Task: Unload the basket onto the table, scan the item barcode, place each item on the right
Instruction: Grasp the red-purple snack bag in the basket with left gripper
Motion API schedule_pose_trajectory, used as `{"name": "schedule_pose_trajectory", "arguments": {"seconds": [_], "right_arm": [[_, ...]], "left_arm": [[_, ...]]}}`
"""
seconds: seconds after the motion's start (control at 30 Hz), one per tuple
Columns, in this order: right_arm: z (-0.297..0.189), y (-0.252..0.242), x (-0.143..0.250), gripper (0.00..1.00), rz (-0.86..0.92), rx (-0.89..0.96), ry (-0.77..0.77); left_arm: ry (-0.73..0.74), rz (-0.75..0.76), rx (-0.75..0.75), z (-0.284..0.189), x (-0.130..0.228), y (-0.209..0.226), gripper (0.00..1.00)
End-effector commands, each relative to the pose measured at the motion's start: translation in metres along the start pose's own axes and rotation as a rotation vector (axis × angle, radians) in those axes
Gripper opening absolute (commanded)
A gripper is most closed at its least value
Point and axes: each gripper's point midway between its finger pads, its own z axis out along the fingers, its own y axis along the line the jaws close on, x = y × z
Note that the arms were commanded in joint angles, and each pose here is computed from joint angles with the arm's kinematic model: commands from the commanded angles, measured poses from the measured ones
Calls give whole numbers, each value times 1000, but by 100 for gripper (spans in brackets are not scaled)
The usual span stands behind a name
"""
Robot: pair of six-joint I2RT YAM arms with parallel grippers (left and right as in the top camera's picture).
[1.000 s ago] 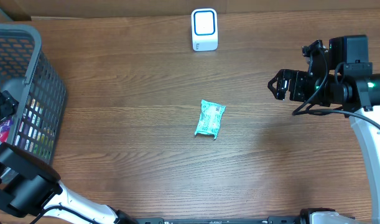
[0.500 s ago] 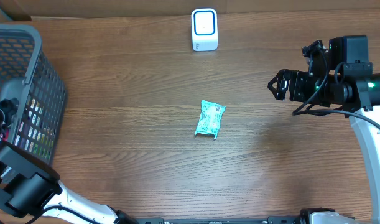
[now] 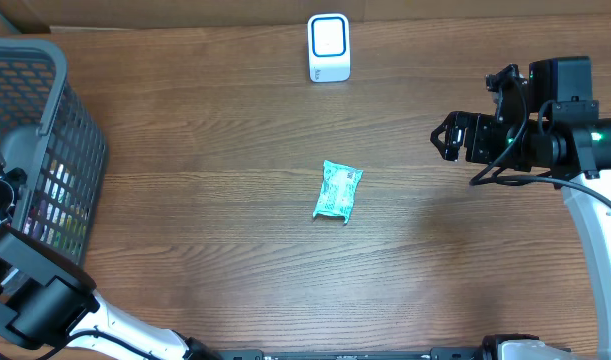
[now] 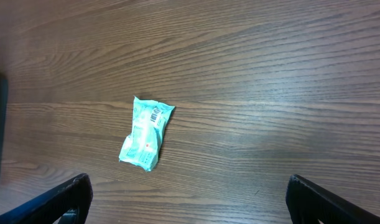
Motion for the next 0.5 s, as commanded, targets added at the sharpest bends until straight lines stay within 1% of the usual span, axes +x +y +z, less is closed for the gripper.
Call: {"name": "schedule_pose_trajectory", "arguments": {"seconds": [0.0,0.1,0.17,0.23,0.37,0.47], "right_arm": [[-4,4,-6,100,-5,-2,-16],[-4,3,-4,100,-4,-1,-10],[-4,3,-4,100,-4,-1,-11],[-4,3,-5,100,-4,-1,-12],[-4,3,-4,100,-4,-1,-10],[-4,3,-4,100,-3,-1,-10]], "left_arm": [[-30,-59,2,-24,-13,0,4],[-133,-166,-9,-70,-41,4,4],[-209,-262,-9,-110,-58,7,4],[-286,-315,-7,-152,-70,8,4],[-432,-405,16,-230,-80,5,4],[-516,-424,65,-282,-74,-11,4]]}}
